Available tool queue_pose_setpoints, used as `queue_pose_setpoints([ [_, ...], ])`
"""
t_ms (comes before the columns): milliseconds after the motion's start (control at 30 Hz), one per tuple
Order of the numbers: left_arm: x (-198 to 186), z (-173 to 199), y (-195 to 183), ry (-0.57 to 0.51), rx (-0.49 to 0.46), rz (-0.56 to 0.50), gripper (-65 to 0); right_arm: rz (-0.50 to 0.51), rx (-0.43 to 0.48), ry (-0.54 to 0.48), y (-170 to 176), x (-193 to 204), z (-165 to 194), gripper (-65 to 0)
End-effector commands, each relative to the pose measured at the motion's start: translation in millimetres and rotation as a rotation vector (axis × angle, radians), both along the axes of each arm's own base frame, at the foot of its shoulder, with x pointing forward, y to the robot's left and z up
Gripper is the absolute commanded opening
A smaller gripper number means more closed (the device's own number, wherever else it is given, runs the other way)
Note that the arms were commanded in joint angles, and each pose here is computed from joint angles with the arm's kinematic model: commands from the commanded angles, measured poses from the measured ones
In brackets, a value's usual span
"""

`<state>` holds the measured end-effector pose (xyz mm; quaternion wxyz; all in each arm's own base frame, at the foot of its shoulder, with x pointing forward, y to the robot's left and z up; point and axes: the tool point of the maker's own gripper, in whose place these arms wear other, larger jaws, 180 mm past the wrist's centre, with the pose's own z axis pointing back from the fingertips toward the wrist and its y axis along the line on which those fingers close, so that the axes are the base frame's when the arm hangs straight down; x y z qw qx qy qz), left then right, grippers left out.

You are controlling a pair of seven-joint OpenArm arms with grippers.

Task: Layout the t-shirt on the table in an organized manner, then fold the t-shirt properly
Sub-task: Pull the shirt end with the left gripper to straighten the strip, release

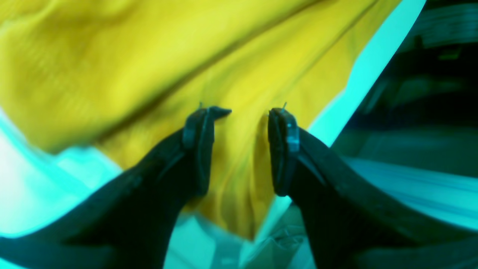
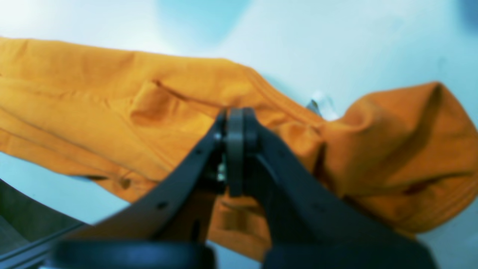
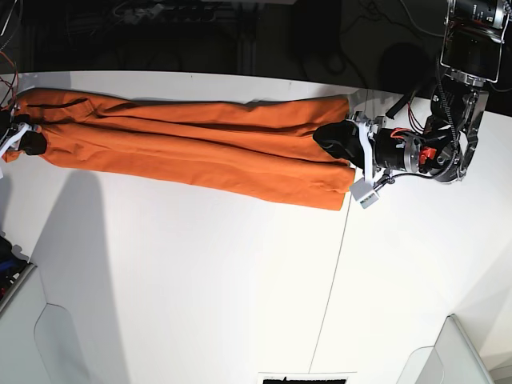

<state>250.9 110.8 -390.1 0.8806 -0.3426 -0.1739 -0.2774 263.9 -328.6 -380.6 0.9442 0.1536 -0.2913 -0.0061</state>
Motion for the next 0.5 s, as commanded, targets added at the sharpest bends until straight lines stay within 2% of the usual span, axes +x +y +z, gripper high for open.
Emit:
queue_pose_setpoints([
  [0, 10, 22, -4, -0.059, -0.042, -0.017, -38.0, 0.000, -0.018, -0.053, -8, 11, 17, -65.0],
  [200, 14, 41, 1, -0.123, -0.020, -0.048, -37.9, 0.003, -0.032, -0.036, -10, 9, 15, -65.0],
  [467, 49, 62, 42, -0.247, 0.018, 0.112, -37.9, 0.002, -0.031, -0.039, -10, 9, 15, -65.0],
])
